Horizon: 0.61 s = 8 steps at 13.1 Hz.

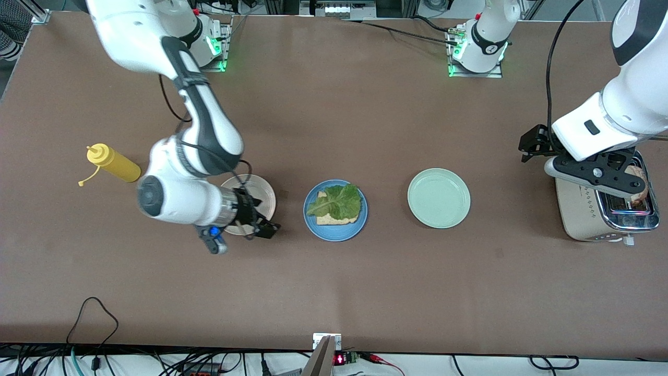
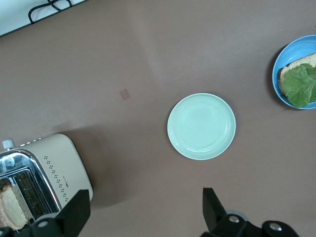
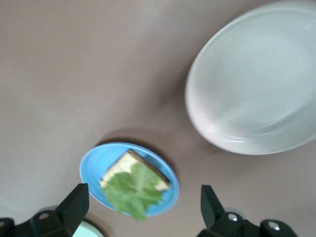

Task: Make sandwich in blue plate with both arms
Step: 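Move the right gripper back to the yellow mustard bottle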

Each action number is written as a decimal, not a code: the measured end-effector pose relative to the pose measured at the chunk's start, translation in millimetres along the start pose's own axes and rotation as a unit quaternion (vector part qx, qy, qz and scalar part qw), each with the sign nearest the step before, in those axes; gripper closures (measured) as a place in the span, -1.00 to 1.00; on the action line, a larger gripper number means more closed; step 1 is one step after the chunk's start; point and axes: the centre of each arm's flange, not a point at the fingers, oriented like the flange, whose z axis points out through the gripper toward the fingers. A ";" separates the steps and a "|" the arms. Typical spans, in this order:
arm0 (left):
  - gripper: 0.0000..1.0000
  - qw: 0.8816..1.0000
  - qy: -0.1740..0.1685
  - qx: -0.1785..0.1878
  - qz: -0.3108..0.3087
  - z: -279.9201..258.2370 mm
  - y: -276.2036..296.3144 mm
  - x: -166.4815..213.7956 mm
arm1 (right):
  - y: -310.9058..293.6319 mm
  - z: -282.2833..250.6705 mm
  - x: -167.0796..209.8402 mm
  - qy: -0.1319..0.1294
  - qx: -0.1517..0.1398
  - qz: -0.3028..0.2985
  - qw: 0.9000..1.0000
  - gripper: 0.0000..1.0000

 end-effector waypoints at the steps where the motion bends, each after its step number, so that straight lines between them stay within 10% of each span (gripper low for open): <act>1: -1.00 1.000 0.000 0.000 0.000 0.0 0.0 0.0 | 12.5 -24.0 7.8 -0.005 -0.013 -0.023 1.000 -1.00; 8: -1.00 1.000 0.000 0.000 0.000 0.0 0.1 0.0 | 114.7 -138.4 40.8 -0.030 -0.079 -0.158 0.984 -1.00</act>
